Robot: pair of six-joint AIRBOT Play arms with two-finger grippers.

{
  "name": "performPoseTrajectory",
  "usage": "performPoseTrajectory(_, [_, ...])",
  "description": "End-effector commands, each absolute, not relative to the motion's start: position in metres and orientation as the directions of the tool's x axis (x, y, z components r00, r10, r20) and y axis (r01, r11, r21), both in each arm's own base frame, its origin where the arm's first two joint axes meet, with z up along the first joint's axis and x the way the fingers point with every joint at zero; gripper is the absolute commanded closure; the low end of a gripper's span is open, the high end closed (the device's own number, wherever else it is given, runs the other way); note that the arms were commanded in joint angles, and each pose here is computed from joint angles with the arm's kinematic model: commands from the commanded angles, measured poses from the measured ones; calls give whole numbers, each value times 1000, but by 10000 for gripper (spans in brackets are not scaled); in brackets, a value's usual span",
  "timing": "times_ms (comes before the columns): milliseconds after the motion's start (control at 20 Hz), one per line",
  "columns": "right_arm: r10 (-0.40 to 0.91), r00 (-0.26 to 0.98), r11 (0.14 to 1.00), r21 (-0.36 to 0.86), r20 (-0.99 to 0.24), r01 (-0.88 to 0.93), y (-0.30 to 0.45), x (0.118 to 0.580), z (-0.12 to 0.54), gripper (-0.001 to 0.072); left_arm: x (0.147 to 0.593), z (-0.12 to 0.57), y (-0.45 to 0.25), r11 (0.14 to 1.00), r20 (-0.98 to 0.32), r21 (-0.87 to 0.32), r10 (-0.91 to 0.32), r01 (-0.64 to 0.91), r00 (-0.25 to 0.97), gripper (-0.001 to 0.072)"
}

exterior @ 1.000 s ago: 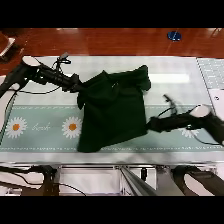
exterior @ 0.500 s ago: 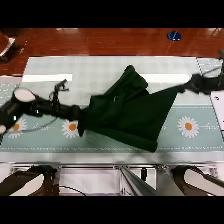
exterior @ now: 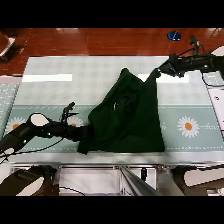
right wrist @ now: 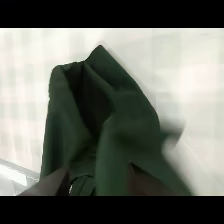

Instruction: Fold the shirts.

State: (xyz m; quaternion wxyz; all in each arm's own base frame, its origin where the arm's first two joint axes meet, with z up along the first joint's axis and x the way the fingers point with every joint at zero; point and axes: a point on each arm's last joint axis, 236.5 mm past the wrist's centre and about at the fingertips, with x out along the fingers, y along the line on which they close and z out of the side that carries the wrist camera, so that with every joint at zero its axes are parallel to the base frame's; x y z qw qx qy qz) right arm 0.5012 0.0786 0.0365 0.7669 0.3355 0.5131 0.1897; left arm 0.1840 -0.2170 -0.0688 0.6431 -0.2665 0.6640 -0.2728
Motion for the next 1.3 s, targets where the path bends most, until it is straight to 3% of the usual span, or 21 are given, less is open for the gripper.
performPoseTrajectory(0, [653, 370, 681, 726, -660, 93, 71, 497, 36, 305, 186, -61, -199, 733, -734, -679, -676, 37, -68, 201])
performPoseTrajectory(150, [605, 383, 729, 679, -698, 85, 0, 461, 71, 306, 226, -17, -141, 776, -776, -628, -630, 61, 30, 201])
performPoseTrajectory(250, [432, 391, 833, 525, -813, 172, -72, 421, 75, 306, 260, 13, -100, 785, -767, -619, -605, 1, 216, 201])
performPoseTrajectory(300, [356, 410, 835, 483, -840, 265, -100, 401, 72, 306, 266, 24, -95, 750, -727, -661, -628, -35, 278, 201])
performPoseTrajectory(350, [323, 436, 811, 483, -840, 331, -113, 386, 64, 306, 261, 32, -107, 690, -668, -723, -694, -15, 267, 201])
performPoseTrajectory(450, [308, 421, 766, 484, -853, 422, -112, 347, 27, 306, 230, 35, -153, 545, -535, -838, -834, 42, 134, 201])
performPoseTrajectory(500, [328, 386, 759, 484, -862, 436, -101, 325, 4, 306, 212, 22, -170, 530, -527, -846, -847, 51, 64, 201])
performPoseTrajectory(650, [373, 322, 738, 489, -870, 465, -67, 280, -43, 306, 187, -22, -202, 594, -599, -800, -799, 82, -59, 201])
performPoseTrajectory(800, [446, 261, 697, 515, -856, 499, -38, 250, -64, 306, 191, -54, -223, 652, -656, -755, -750, 76, -82, 201])
performPoseTrajectory(1000, [514, 171, 693, 525, -840, 495, -13, 228, -72, 306, 184, -76, -244, 667, -667, -742, -720, 74, -191, 204])
performPoseTrajectory(1050, [520, 134, 713, 514, -844, 477, -8, 222, -72, 306, 187, -77, -249, 666, -667, -742, -718, 81, -202, 233])
performPoseTrajectory(1100, [521, 82, 737, 496, -850, 459, -1, 214, -74, 306, 191, -77, -252, 665, -667, -742, -717, 89, -205, 421])
performPoseTrajectory(1150, [516, 25, 763, 472, -857, 441, 4, 204, -75, 306, 197, -75, -254, 662, -667, -743, -719, 97, -198, 684])
performPoseTrajectory(1250, [488, -86, 817, 420, -868, 395, 13, 186, -78, 306, 209, -67, -258, 648, -664, -747, -726, 148, -178, 685])
